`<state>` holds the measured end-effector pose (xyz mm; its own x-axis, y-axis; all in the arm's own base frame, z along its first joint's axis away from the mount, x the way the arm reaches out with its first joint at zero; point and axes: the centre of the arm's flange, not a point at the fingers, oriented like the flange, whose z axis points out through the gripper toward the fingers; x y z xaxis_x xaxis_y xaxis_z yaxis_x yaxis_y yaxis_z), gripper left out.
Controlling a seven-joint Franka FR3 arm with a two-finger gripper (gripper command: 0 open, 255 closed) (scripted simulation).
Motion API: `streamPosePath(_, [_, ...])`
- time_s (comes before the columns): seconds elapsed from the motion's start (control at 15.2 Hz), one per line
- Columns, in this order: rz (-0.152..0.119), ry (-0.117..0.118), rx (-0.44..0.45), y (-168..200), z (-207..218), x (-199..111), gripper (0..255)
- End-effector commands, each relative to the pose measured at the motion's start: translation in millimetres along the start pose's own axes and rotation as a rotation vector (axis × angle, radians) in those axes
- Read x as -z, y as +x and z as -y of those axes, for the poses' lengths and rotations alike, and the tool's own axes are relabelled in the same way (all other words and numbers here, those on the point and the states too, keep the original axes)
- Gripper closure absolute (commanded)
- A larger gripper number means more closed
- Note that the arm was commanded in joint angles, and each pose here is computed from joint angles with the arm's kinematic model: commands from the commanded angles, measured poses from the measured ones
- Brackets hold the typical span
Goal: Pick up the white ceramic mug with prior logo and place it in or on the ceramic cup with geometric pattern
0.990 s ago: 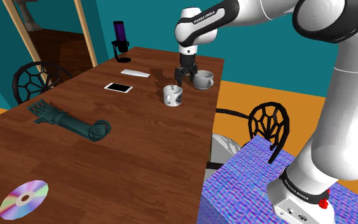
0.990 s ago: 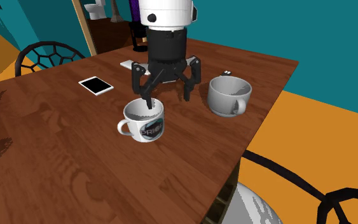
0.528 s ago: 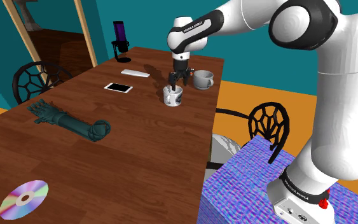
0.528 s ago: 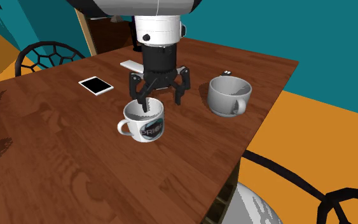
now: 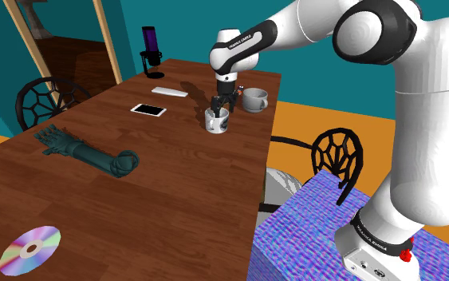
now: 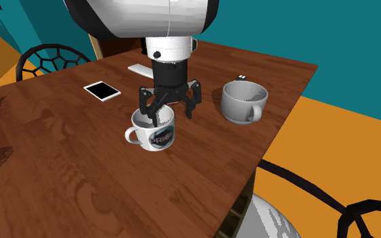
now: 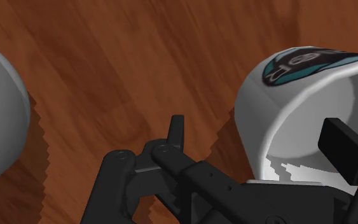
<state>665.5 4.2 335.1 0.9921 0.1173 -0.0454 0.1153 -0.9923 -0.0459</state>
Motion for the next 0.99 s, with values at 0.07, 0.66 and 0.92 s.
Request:
streamPosePath(0.07, [0.000,0.000,0.000,-0.1,0.0,-0.3,0])
streamPosePath(0.66, [0.000,0.000,0.000,-0.1,0.0,-0.1,255])
streamPosePath(0.92, [0.000,0.000,0.000,-0.7,0.4,10.3,255])
